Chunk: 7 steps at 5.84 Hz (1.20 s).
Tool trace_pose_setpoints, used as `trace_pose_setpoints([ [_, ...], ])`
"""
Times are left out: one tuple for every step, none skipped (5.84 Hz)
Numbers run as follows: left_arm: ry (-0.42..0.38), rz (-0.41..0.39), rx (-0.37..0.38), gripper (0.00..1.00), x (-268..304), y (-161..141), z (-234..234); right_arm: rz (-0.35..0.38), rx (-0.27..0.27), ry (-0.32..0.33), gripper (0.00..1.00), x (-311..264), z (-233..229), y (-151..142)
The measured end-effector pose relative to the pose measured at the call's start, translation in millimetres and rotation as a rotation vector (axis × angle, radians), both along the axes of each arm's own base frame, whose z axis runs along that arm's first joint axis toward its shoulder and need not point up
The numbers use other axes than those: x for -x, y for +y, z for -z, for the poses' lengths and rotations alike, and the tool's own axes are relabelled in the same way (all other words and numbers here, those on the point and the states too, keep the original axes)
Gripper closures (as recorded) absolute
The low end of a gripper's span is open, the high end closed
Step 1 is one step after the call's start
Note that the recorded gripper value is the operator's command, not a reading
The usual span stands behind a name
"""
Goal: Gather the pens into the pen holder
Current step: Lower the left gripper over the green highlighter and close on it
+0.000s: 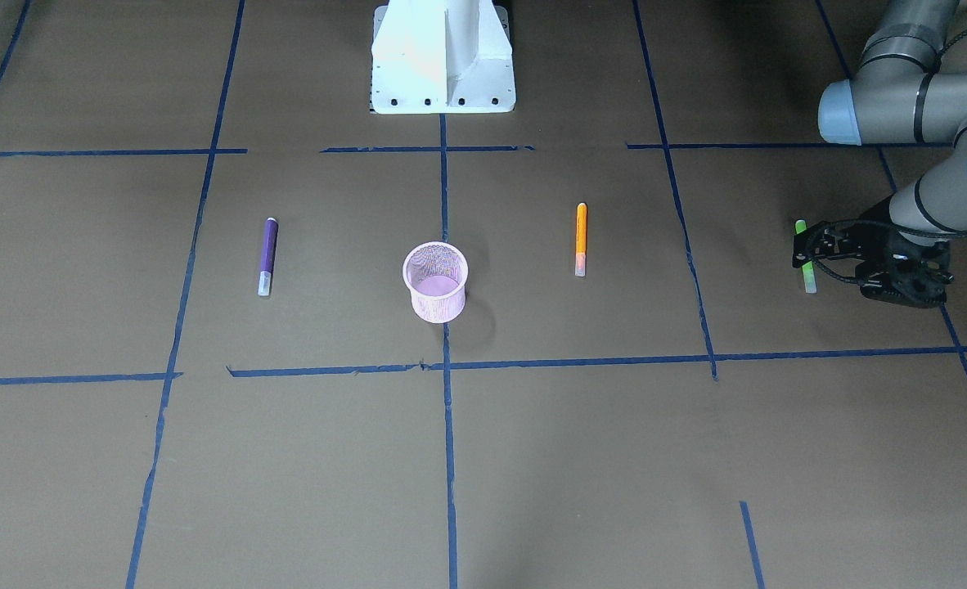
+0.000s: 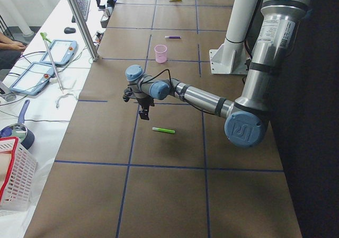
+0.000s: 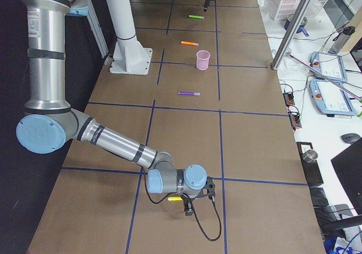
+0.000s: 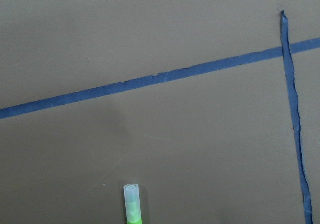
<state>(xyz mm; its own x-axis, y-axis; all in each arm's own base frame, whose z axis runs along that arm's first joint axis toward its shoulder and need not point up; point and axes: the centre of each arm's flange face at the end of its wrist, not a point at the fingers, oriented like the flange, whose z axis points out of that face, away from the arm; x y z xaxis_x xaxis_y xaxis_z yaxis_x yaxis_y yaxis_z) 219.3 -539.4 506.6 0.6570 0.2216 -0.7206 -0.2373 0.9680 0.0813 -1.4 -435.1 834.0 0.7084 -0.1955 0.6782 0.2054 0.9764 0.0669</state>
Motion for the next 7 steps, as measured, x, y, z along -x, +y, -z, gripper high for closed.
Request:
trace_pose_setpoints([
  [0.000,-0.001,0.000,0.00,-0.3,0.1,0.0,0.004,-0.001,-0.001,0.00,4.8,1.3,-2.5],
  [0.000,-0.003,0.001,0.00,-1.8,0.8,-0.5,0.006,-0.002,-0.001,0.00,7.8,2.6,-4.8],
  [-0.003,-0.014,0.006,0.00,-7.1,3.4,-3.5,0.007,-0.002,0.000,0.00,8.9,2.7,-5.4],
  [-0.013,-0.033,0.016,0.00,-17.6,7.5,-10.9,0.007,-0.002,0.001,0.00,9.1,2.9,-5.7],
  [-0.034,-0.046,0.019,0.00,-27.4,9.5,-24.7,0.008,-0.003,0.001,0.00,9.3,3.2,-5.9],
  [-0.054,-0.050,0.013,0.00,-33.4,9.1,-39.5,0.008,-0.003,0.001,0.00,9.6,3.3,-6.0],
  [-0.063,-0.053,0.015,0.00,-36.9,8.8,-52.2,0.009,-0.003,0.001,0.00,9.8,3.4,-6.0],
])
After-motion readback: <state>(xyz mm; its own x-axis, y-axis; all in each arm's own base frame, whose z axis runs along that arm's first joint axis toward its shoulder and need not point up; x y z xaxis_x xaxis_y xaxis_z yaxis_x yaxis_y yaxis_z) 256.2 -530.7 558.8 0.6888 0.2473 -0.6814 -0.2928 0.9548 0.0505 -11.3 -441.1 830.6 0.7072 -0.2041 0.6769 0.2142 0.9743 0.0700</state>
